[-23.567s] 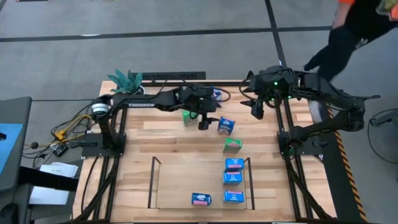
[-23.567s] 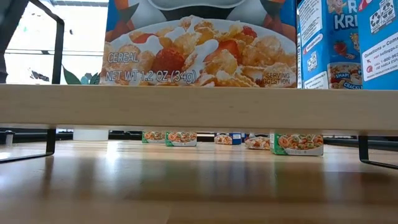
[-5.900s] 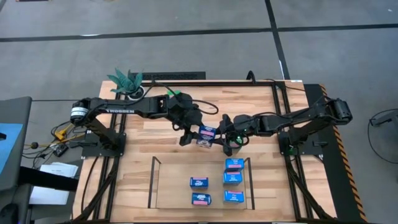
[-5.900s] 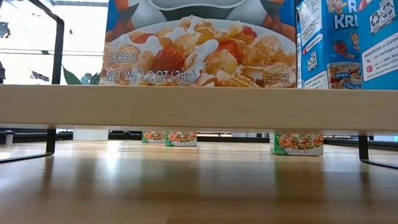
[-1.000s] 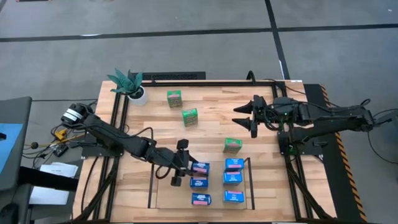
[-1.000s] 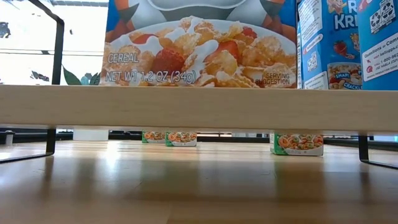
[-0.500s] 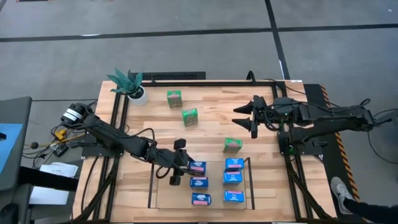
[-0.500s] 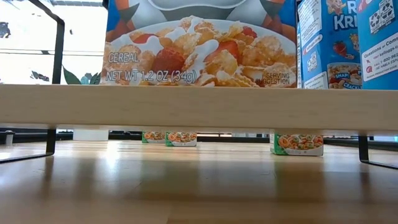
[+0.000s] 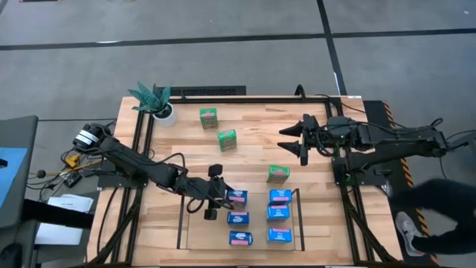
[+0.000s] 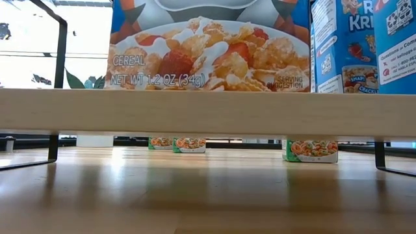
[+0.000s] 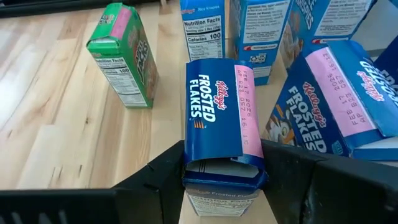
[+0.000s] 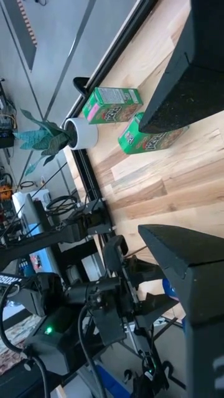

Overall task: Stack cereal on shelf
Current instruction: Put the blue cereal box on the shelf aligned with the other blue cereal box

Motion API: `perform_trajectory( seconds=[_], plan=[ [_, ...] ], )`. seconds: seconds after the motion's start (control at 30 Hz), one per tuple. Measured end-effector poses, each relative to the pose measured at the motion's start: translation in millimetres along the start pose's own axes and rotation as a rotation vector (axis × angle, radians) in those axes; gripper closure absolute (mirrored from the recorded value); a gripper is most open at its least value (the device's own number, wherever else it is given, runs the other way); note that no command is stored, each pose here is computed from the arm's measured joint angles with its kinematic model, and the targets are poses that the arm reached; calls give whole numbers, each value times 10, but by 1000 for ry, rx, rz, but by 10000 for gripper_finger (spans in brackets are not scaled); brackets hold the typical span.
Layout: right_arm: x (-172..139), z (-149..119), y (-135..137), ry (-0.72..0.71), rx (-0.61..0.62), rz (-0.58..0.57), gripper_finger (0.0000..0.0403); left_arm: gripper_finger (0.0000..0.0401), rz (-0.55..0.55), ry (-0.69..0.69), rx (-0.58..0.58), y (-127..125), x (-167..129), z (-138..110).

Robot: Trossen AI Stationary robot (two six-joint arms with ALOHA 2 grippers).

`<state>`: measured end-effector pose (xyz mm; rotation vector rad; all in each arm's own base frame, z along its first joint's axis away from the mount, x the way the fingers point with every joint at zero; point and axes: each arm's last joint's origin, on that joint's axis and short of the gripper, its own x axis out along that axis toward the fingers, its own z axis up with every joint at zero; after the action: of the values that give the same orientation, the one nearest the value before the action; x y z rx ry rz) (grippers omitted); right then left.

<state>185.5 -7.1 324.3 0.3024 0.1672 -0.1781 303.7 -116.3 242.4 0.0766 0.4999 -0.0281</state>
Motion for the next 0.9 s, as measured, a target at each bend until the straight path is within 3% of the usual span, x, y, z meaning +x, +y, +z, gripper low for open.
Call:
perform_trajectory(
  seconds=[0.9],
  plan=[
    [0,-1,0,1,0,0,127,239,-3,-15,38,-114,18,-23]
  ],
)
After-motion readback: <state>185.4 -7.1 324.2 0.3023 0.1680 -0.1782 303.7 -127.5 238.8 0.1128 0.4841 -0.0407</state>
